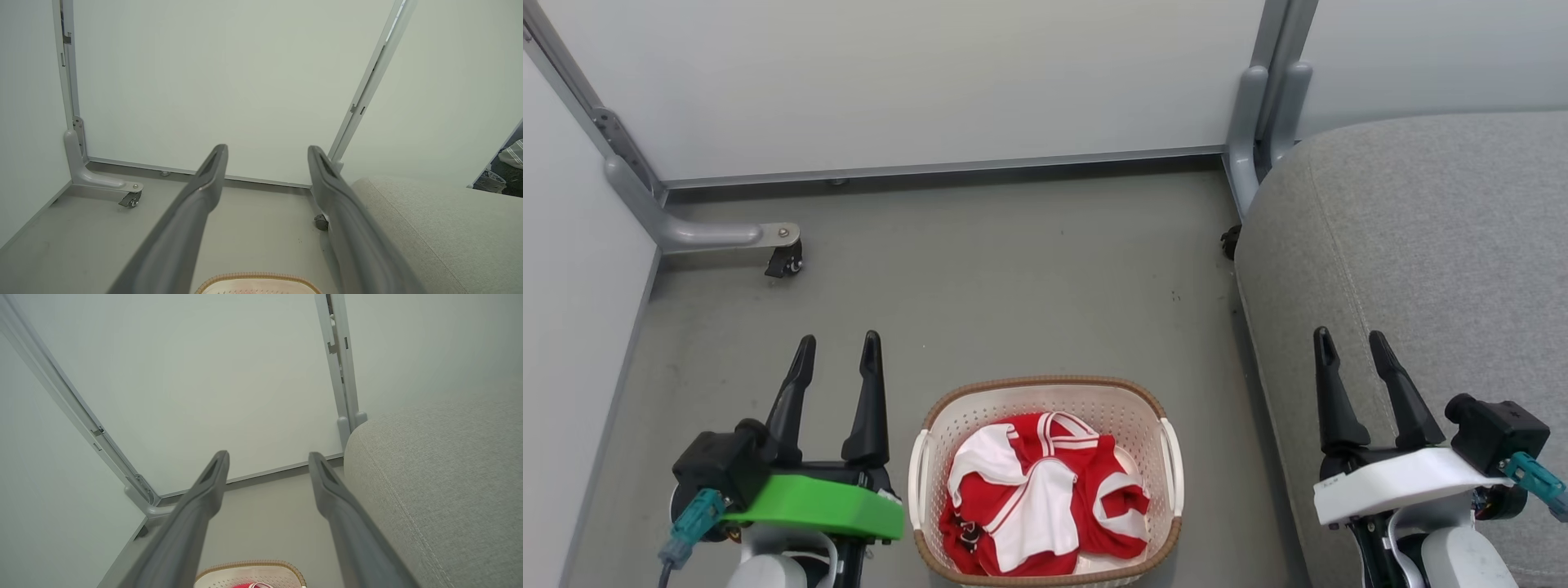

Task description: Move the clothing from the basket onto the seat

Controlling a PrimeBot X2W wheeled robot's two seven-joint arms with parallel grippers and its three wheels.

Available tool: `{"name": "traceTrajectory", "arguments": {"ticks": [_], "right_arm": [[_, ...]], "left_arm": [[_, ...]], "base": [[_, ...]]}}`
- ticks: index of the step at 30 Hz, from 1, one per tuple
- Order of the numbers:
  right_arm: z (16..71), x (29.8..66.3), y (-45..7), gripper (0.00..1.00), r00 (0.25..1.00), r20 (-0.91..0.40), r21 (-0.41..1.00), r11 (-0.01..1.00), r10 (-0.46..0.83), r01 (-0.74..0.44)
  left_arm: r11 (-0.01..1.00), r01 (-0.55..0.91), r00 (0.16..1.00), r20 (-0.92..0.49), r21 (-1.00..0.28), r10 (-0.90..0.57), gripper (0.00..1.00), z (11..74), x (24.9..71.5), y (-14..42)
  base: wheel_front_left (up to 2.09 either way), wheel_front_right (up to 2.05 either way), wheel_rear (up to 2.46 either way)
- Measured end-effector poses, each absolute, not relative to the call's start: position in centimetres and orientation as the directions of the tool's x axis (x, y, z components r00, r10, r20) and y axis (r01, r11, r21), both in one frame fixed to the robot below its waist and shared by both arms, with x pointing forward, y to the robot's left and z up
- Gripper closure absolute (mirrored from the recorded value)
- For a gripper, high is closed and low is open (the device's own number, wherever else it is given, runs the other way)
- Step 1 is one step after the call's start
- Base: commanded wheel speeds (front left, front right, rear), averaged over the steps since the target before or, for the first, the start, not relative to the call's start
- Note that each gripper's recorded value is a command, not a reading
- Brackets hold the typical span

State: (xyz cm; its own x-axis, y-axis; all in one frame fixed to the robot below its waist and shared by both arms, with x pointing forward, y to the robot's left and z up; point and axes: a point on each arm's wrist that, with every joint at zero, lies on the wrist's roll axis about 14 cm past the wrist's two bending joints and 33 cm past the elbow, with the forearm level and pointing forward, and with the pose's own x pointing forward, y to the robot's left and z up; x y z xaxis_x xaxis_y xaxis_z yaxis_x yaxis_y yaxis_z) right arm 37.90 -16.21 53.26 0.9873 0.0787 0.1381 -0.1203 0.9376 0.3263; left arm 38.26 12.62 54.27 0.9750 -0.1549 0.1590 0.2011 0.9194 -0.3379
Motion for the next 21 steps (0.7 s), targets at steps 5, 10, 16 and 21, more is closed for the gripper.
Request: {"name": "traceTrajectory", "arguments": {"ticks": [5, 10, 16, 21], "right_arm": [[53.5, 38.0, -16.2, 0.00, 0.985, 0.149, 0.289, 0.949, 0.084, -0.124], [53.7, 37.9, -16.0, 0.00, 0.983, 0.160, 0.244, 0.961, 0.094, -0.131], [54.0, 37.9, -15.6, 0.00, 0.979, 0.173, 0.194, 0.971, 0.110, -0.144], [54.1, 37.9, -15.2, 0.00, 0.975, 0.181, 0.156, 0.976, 0.125, -0.154]], "left_arm": [[0.931, 0.206, 0.973, 0.161, -0.302, -0.163, 0.00, 54.2, 38.3, 12.4], [0.943, 0.213, 0.971, 0.166, -0.257, -0.174, 0.00, 54.1, 38.2, 12.1], [0.953, 0.220, 0.968, 0.171, -0.208, -0.186, 0.00, 54.1, 38.2, 11.8], [0.958, 0.227, 0.965, 0.176, -0.176, -0.196, 0.00, 54.1, 38.1, 11.5]], "base": [[0.00, 0.00, 0.00], [0.00, 0.00, 0.00], [0.00, 0.00, 0.00], [0.00, 0.00, 0.00]]}}
